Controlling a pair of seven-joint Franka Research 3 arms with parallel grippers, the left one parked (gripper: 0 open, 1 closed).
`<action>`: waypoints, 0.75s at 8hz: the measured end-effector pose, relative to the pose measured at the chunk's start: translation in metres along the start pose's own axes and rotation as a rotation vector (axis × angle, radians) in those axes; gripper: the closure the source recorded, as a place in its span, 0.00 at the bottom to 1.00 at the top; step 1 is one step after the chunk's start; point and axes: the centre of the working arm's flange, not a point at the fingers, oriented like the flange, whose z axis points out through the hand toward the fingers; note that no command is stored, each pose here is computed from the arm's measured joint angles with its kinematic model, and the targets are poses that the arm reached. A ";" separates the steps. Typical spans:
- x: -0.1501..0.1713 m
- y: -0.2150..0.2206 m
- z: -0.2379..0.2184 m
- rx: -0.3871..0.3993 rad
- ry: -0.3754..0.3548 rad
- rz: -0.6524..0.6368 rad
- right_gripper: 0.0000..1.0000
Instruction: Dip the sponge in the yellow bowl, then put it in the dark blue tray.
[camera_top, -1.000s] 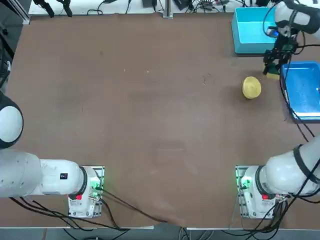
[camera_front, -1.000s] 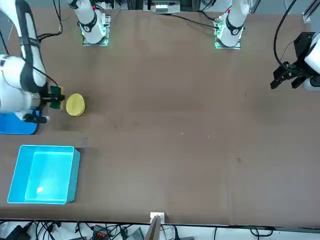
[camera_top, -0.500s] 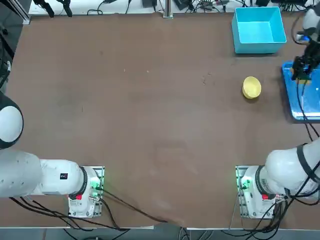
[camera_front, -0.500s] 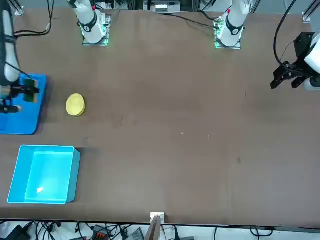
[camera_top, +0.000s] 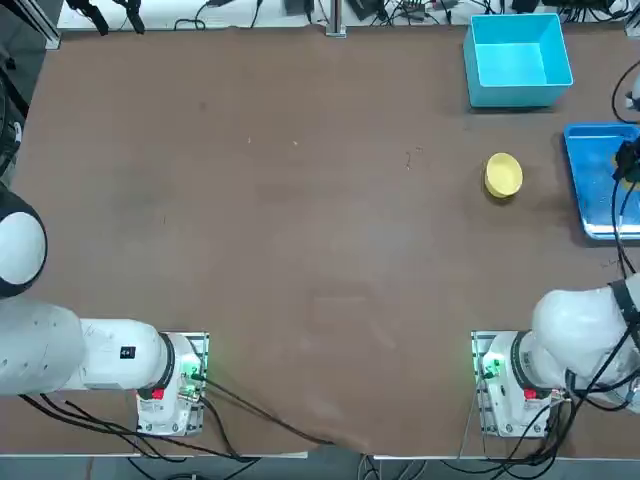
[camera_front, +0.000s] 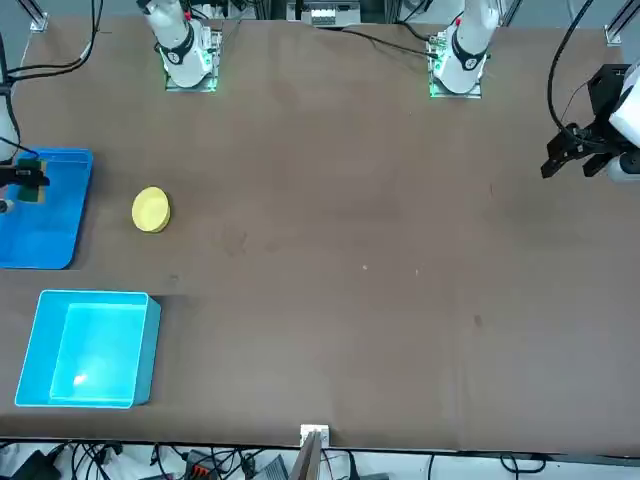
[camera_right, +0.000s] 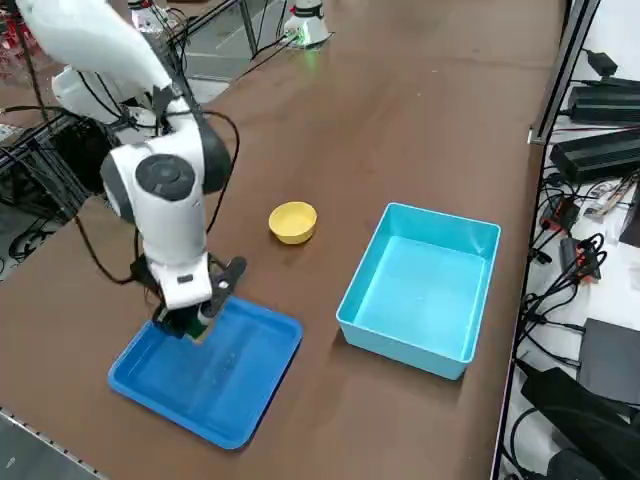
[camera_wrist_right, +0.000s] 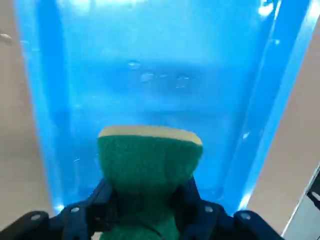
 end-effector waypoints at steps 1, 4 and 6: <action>0.003 0.004 0.013 -0.003 0.007 0.002 0.41; 0.011 0.011 0.057 -0.005 0.028 0.004 0.40; 0.013 0.012 0.070 0.000 0.026 0.005 0.30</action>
